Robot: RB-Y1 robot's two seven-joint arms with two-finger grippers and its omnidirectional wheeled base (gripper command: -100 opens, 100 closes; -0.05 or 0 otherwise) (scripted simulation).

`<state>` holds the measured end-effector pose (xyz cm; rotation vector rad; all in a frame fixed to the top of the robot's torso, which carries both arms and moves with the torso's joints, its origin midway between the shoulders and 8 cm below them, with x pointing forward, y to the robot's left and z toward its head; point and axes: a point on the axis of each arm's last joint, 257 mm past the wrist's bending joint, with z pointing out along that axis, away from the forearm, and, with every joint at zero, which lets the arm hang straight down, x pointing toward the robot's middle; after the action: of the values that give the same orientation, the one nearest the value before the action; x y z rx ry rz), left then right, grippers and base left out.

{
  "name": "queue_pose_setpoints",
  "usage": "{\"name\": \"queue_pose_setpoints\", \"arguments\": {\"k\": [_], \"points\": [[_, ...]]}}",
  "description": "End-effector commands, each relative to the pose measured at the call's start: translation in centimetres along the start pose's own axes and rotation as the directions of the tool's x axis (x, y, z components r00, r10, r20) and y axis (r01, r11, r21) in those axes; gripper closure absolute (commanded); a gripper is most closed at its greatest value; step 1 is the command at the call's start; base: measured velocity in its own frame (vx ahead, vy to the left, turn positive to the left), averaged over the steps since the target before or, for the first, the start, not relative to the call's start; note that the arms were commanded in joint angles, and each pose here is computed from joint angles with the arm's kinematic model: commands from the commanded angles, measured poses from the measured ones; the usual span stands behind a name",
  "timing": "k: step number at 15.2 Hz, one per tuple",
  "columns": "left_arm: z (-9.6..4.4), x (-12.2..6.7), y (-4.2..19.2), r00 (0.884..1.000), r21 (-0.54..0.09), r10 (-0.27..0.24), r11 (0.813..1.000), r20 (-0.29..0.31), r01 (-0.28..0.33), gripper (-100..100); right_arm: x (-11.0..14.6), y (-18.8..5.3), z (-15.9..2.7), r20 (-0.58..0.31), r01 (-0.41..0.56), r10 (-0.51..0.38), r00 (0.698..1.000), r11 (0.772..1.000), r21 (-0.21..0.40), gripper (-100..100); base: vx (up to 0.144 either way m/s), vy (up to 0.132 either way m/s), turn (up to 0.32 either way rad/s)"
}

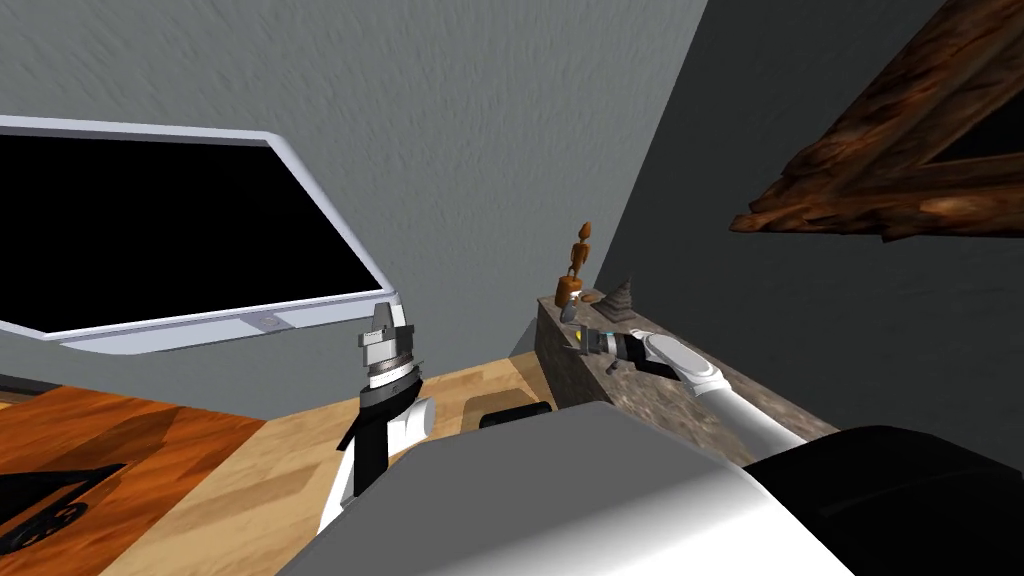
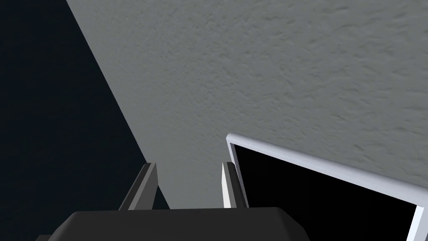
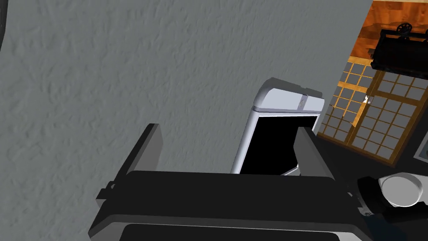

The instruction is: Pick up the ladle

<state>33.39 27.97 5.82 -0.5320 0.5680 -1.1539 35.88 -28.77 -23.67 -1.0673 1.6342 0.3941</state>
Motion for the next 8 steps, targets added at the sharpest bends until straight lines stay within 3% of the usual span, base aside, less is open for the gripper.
{"name": "queue_pose_setpoints", "arguments": {"k": [1,3,4,6,7,8], "points": [[0.0,0.0,0.0,1.0,0.0,0.0,1.0,0.0,0.0,0,2.3,-0.8,-1.3,-0.082,0.035,-0.036,0.996,0.999,-0.019,-100,-0.037,-0.019,0.148],[0.0,0.0,0.0,1.0,0.0,0.0,1.0,0.0,0.0,0,2.9,-0.8,-1.4,-0.105,0.048,-0.05,0.993,0.999,-0.023,-100,-0.034,-0.027,0.119],[0.0,0.0,0.0,1.0,0.0,0.0,1.0,0.0,0.0,0,4.3,-1.5,-2.6,-0.162,0.066,-0.072,0.984,0.997,-0.039,-100,-0.033,-0.028,0.146],[0.0,0.0,0.0,1.0,0.0,0.0,1.0,0.0,0.0,0,5.0,-1.5,-2.7,-0.187,0.08,-0.087,0.979,0.996,-0.045,-100,-0.031,-0.026,0.126],[0.0,0.0,0.0,1.0,0.0,0.0,1.0,0.0,0.0,0,6.4,-2.3,-4.0,-0.241,0.093,-0.105,0.965,0.994,-0.061,-100,-0.026,-0.015,0.149],[0.0,0.0,0.0,1.0,0.0,0.0,1.0,0.0,0.0,0,6.8,-2.3,-4.1,-0.256,0.101,-0.114,0.96,0.993,-0.065,-100,-0.029,-0.018,0.161]]}}
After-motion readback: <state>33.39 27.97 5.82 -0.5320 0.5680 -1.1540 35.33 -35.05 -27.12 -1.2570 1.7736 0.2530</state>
